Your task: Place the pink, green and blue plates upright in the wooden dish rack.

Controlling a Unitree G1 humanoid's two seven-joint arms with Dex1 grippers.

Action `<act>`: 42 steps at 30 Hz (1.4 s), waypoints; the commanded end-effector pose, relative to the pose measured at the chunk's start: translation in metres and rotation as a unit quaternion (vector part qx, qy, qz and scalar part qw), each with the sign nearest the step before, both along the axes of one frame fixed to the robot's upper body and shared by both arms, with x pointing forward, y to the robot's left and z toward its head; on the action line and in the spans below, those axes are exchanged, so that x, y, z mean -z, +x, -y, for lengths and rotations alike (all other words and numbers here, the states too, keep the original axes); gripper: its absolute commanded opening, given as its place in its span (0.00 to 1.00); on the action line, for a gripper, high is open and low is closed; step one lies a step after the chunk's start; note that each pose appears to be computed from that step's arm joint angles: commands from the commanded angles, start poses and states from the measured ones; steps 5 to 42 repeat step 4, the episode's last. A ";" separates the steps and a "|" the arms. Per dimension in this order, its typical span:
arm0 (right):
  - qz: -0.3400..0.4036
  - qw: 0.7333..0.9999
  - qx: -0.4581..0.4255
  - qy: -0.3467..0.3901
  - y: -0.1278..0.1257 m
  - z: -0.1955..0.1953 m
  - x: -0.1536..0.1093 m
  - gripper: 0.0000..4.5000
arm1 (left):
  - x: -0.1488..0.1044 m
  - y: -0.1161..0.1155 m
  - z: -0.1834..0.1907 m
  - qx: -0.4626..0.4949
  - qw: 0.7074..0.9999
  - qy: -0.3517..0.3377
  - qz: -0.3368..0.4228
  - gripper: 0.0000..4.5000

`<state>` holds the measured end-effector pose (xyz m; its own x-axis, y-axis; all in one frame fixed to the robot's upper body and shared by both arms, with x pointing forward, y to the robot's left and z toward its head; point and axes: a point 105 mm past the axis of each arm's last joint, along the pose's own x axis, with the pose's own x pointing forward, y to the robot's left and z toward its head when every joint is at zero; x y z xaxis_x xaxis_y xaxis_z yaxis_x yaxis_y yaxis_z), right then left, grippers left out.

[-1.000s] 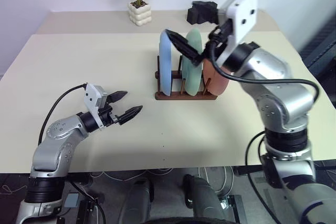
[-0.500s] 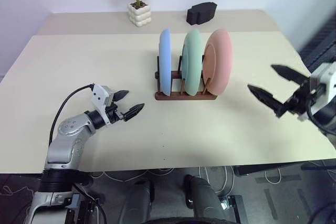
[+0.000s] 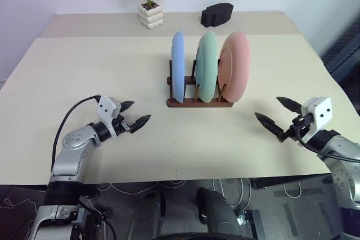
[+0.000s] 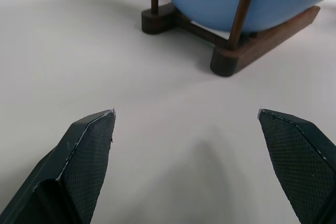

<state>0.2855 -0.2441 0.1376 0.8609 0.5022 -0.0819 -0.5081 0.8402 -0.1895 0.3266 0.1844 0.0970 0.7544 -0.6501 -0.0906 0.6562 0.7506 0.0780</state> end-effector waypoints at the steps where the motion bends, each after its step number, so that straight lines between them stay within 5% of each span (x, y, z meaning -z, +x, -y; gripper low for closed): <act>1: 0.031 0.999 -0.002 -0.006 0.005 0.001 -0.014 1.00 | -0.013 -0.001 0.002 0.000 1.000 -0.003 0.029 1.00; 42: 0.036 0.999 -0.006 -0.007 0.010 0.000 -0.019 1.00 | -0.012 -0.002 0.005 -0.001 1.000 -0.007 0.028 1.00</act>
